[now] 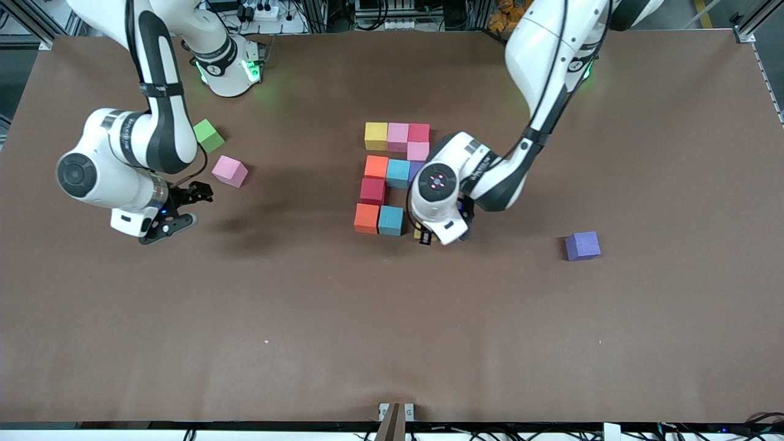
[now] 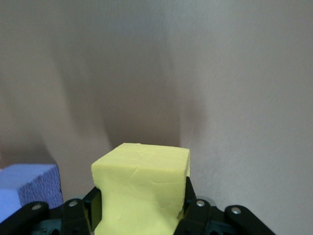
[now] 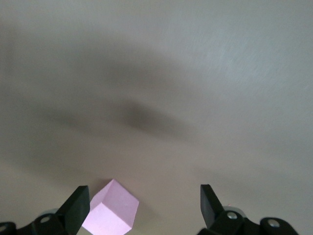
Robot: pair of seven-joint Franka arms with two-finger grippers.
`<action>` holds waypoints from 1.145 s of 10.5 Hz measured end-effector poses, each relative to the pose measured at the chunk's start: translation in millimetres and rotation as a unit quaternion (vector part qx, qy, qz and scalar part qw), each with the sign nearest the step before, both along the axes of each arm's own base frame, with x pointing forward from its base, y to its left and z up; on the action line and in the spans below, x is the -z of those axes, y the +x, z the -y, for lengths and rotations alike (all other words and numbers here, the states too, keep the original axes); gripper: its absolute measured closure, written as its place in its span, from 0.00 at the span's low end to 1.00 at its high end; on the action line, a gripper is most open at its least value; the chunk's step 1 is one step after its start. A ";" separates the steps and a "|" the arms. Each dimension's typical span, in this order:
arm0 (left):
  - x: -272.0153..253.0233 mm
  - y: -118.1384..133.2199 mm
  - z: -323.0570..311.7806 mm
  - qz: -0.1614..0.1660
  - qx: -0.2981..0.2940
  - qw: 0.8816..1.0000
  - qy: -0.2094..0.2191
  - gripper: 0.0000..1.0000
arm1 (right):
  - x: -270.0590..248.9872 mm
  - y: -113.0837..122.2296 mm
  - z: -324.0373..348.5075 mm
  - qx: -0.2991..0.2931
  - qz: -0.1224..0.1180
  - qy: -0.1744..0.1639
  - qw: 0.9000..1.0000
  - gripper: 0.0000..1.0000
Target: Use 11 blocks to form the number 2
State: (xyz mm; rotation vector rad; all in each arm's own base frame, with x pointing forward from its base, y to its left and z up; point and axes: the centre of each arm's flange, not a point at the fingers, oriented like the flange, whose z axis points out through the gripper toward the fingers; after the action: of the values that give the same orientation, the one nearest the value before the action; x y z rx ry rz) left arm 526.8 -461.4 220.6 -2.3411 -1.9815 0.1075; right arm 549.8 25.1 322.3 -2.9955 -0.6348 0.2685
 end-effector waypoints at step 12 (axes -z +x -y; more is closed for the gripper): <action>24.4 -12.5 14.7 -0.004 -0.064 0.998 0.006 0.39 | -152.9 45.3 59.9 0.114 0.048 0.027 0.992 0.00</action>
State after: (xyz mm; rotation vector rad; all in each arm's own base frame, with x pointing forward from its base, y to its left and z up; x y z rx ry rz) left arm 514.2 -476.0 196.2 -2.2027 -2.1205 0.1124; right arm 595.2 -34.8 475.2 -3.0061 -0.2968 0.0912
